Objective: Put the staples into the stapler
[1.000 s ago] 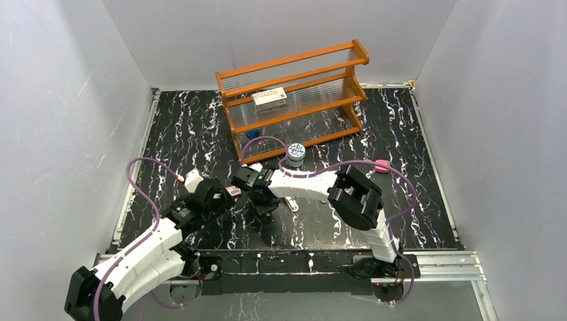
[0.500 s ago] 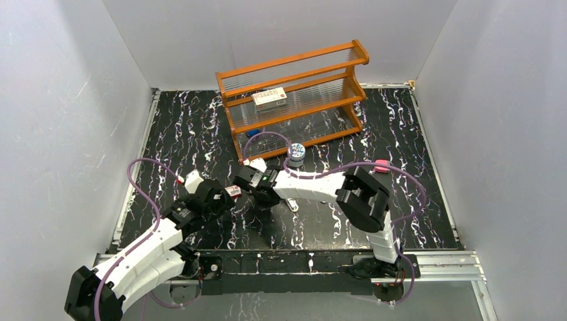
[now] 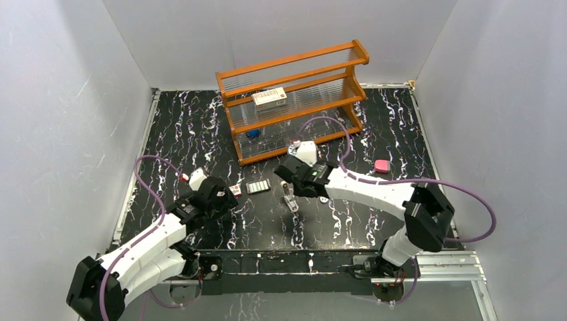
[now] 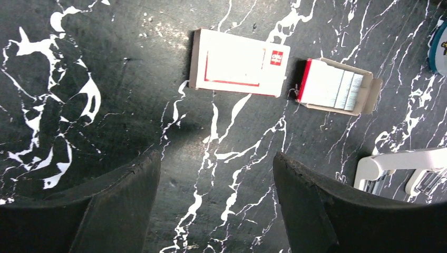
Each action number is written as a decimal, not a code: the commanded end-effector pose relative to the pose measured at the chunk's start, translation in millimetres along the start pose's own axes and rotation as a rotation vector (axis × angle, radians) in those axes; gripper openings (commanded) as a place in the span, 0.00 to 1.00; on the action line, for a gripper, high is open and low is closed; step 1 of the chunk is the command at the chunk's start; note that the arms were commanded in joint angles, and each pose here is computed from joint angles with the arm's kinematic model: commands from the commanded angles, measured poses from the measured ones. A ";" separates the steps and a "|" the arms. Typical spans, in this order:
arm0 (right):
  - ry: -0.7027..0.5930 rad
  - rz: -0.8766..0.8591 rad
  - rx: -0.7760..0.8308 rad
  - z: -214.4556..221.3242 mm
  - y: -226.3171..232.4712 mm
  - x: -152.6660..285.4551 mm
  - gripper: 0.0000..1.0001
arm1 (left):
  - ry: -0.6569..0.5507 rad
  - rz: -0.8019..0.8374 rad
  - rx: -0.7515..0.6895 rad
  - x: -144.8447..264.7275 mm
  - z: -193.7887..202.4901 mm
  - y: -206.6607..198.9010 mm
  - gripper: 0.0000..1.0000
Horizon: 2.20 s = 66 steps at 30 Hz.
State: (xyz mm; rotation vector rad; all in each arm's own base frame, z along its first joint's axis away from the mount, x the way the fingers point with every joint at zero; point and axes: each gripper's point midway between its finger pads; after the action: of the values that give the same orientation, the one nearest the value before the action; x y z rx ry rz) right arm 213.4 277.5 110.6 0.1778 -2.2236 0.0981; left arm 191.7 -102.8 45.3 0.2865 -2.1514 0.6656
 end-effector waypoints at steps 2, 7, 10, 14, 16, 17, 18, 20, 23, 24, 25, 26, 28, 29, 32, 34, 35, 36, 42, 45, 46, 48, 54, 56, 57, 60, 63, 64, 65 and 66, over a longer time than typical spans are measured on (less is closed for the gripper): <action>-0.033 0.119 -0.132 0.3 -58.5 -5.3 0.26 | -0.026 0.063 0.003 2.3 -15.2 -27.8 0.75; -0.043 0.118 -0.178 -0.4 -83.6 -14.0 0.27 | -0.004 0.078 -0.011 -3.6 -13.8 -39.6 0.75; -0.046 0.106 -0.180 0.3 -89.6 -22.5 0.27 | 0.003 0.104 -0.014 -5.3 -13.5 -47.4 0.75; -0.049 0.097 -0.194 2.8 -93.2 -30.9 0.27 | 0.006 0.119 -0.015 -5.7 -14.2 -52.6 0.75; -0.053 0.086 -0.196 3.2 -92.7 -34.5 0.27 | 0.006 0.120 -0.016 -6.1 -14.2 -53.4 0.76; -0.055 0.081 -0.191 3.2 -92.5 -36.5 0.27 | 0.006 0.122 -0.017 -6.3 -14.3 -53.7 0.76; -0.058 0.073 -0.189 2.5 -91.1 -38.3 0.27 | 0.006 0.122 -0.017 -6.5 -14.3 -53.9 0.76; -0.059 0.067 -0.180 2.5 -89.1 -41.9 0.27 | 0.006 0.123 -0.019 -6.8 -14.4 -54.6 0.76; -0.062 0.060 -0.168 2.1 -86.9 -46.0 0.27 | 0.007 0.120 -0.021 -7.6 -14.1 -54.2 0.76; -0.065 0.060 -0.165 1.9 -86.9 -47.4 0.27 | 0.007 0.119 -0.022 -7.9 -14.0 -54.2 0.76; -0.065 0.066 -0.163 2.1 -87.9 -48.8 0.27 | 0.007 0.117 -0.022 -8.5 -13.9 -53.8 0.76; -0.063 0.068 -0.162 2.5 -88.1 -50.1 0.27 | 0.009 0.115 -0.022 -8.9 -13.3 -53.5 0.76; -0.058 0.075 -0.158 3.5 -89.2 -52.6 0.27 | 0.011 0.112 -0.025 -9.6 -13.1 -53.6 0.76; -0.056 0.078 -0.157 4.1 -89.5 -53.6 0.27 | 0.011 0.112 -0.025 -9.6 -13.3 -54.0 0.76; -0.051 0.081 -0.155 6.4 -90.4 -55.7 0.27 | 0.014 0.110 -0.029 -10.2 -12.7 -53.7 0.76; -0.044 0.091 -0.155 8.2 -92.3 -56.7 0.27 | 0.016 0.106 -0.031 -10.8 -12.0 -52.7 0.76; -0.041 0.095 -0.156 9.2 -93.3 -57.4 0.27 | 0.017 0.105 -0.030 -10.9 -11.7 -52.5 0.76; -0.038 0.095 -0.157 10.1 -93.5 -57.9 0.27 | 0.019 0.105 -0.029 -11.1 -11.0 -52.0 0.76; -0.020 0.096 -0.157 14.8 -93.8 -60.5 0.27 | 0.020 0.105 -0.029 -10.9 -10.8 -51.8 0.76; -0.016 0.096 -0.154 16.5 -94.2 -62.0 0.27 | 0.020 0.105 -0.028 -10.9 -10.7 -51.8 0.76; -0.013 0.097 -0.154 17.5 -94.5 -62.6 0.27 | 0.022 0.102 -0.029 -11.3 -10.0 -51.0 0.76; -0.006 0.103 -0.154 19.5 -96.0 -64.3 0.27 | 0.022 0.102 -0.029 -11.4 -10.1 -51.2 0.76; 0.000 0.110 -0.152 21.5 -97.9 -64.8 0.27 | 0.025 0.102 -0.030 -10.9 -10.3 -52.2 0.76; -0.006 0.106 -0.154 19.9 -97.9 -63.3 0.27 | 0.025 0.101 -0.029 -10.8 -10.3 -51.9 0.76; -0.010 0.104 -0.154 18.9 -97.8 -62.3 0.27 | 0.025 0.101 -0.030 -10.8 -10.2 -51.7 0.76; -0.022 0.098 -0.151 16.0 -97.7 -60.4 0.27 | 0.025 0.100 -0.026 -10.8 -10.0 -51.4 0.76; -0.022 0.096 -0.141 16.3 -97.9 -61.2 0.27 | 0.027 0.099 -0.025 -11.1 -9.3 -51.0 0.76; -0.019 0.096 -0.137 17.4 -97.9 -62.2 0.27 | 0.026 0.100 -0.025 -11.0 -9.7 -51.3 0.76; -0.016 0.096 -0.130 18.5 -98.1 -63.1 0.27 | 0.029 0.100 -0.026 -11.1 -9.1 -51.1 0.76; -0.013 0.096 -0.125 19.6 -98.1 -63.8 0.27 | 0.029 0.099 -0.026 -11.1 -8.9 -50.9 0.76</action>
State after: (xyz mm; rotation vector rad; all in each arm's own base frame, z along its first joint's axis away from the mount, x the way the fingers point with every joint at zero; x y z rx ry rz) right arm 248.2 185.2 44.1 -0.0082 -2.2120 0.0065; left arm 217.9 -137.3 46.6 0.1667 -2.1302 0.6691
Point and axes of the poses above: each gripper's point midway between its finger pads, its own x axis back along the fingers, its own y axis along the line the jaws close on, z = x × y, and after that the axes turned 1 degree about x, right-handed
